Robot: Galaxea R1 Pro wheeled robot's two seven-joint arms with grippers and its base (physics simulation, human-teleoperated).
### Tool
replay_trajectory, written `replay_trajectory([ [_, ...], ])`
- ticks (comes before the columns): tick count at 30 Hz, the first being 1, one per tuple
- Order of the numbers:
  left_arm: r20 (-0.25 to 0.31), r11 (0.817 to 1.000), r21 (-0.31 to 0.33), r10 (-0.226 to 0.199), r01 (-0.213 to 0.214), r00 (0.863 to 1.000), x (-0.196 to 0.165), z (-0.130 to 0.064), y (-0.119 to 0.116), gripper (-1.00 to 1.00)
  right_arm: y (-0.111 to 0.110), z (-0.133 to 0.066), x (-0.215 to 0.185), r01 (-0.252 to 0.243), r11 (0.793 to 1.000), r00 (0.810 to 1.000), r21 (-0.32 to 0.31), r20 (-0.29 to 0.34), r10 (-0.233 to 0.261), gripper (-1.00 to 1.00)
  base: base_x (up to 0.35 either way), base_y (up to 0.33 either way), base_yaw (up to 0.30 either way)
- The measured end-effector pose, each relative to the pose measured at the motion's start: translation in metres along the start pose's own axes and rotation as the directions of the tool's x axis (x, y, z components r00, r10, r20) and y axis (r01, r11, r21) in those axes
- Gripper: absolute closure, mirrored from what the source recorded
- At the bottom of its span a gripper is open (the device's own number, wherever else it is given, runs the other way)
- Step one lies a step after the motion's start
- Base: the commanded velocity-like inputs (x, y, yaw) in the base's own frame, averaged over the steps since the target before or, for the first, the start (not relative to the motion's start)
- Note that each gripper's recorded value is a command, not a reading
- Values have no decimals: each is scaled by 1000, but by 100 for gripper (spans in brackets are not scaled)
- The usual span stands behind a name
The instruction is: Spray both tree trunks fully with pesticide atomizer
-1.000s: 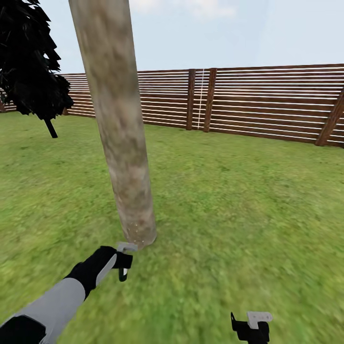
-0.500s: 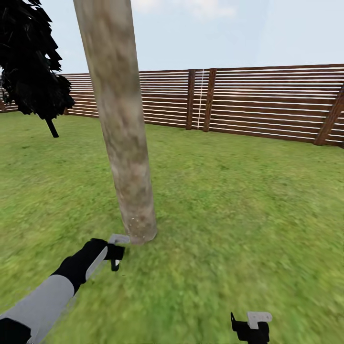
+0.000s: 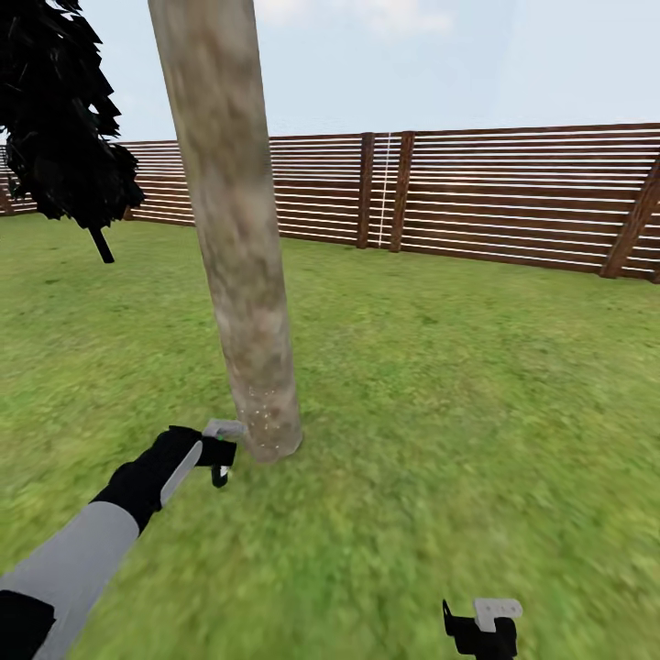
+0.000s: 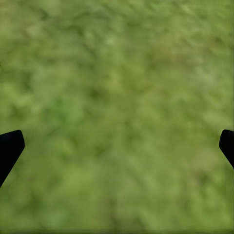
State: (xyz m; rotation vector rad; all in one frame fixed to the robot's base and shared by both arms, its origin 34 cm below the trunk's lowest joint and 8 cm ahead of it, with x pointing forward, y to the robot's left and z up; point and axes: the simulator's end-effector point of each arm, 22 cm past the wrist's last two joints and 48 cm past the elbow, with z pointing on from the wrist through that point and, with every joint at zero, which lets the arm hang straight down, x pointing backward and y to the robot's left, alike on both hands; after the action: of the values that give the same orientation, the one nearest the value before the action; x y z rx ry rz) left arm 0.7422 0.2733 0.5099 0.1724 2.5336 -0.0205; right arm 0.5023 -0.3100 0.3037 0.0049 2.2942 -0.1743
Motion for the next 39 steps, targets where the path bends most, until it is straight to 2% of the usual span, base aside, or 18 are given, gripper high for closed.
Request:
replay_trajectory([
  [2,8,1000,25,-8,8,1000,-8,-1,-12,100,0,0,0,0,1000,1000,0,0,0,-100,0,0,0],
  [4,6,997,73,-3,2,1000,-16,-2,-47,100,0,0,0,0,1000,1000,1,0,0,-100,0,0,0],
  [5,-22,995,96,3,-1,1000,-19,-6,-64,100,-1,0,0,0,1000,1000,1,0,0,-100,0,0,0],
  [7,-39,997,76,13,-10,999,-29,-12,-53,100,-1,0,0,1,1000,1000,1,0,-1,-100,0,0,0],
  [9,-37,1000,29,3,-2,999,-36,-17,-18,100,-1,0,0,1,1000,1000,1,0,-1,-100,0,0,0],
  [10,-41,1000,-1,-13,13,999,-35,-20,9,100,-1,0,0,1,1000,1000,1,0,-1,-100,0,0,0],
  [11,-45,1000,-16,-11,10,999,-32,-21,19,100,-1,0,0,1,1000,1000,1,0,-1,-100,0,0,0],
  [13,-45,1000,3,-11,11,999,-32,-20,9,100,-1,0,1,1,1000,1000,1,-1,-1,-100,0,0,0],
  [14,-43,1000,25,-9,10,999,-34,-19,-6,100,-1,0,1,1,1000,1000,1,-2,-1,-100,0,0,0],
  [15,-35,998,58,3,-1,999,-39,-18,-32,100,-1,0,1,2,1000,1000,1,-2,-2,-100,0,0,0],
  [16,-30,997,80,0,2,1000,-43,-19,-45,100,-1,0,1,2,1000,1000,1,-2,-2,-100,0,0,0],
  [17,-32,997,78,5,-3,999,-44,-19,-47,100,-1,0,1,2,1000,1000,0,-2,-2,-100,0,0,0],
  [19,-33,998,69,1,1,999,-50,-23,-40,100,-1,0,1,2,1000,1000,0,-2,-2,-100,0,0,0],
  [22,-24,1000,-16,-14,13,1000,-56,-32,20,100,-1,0,1,2,1000,1000,0,-2,-2,-100,0,0,0],
  [25,-26,999,-33,-28,27,999,-53,-35,45,100,-1,0,1,2,1000,1000,0,-2,-2,-100,0,0,0],
  [30,-57,999,-31,-32,30,998,-33,-25,44,100,-1,0,1,2,1000,1000,0,-2,-2,-100,16,4,0],
  [35,-42,999,-22,-36,36,998,-46,-30,41,100,-1,0,1,2,1000,1000,0,-2,-2,-100,266,113,0],
  [39,-5,999,-32,-24,24,1000,-68,-41,45,100,-1,0,1,2,1000,1000,0,-2,-2,-100,83,38,0],
])
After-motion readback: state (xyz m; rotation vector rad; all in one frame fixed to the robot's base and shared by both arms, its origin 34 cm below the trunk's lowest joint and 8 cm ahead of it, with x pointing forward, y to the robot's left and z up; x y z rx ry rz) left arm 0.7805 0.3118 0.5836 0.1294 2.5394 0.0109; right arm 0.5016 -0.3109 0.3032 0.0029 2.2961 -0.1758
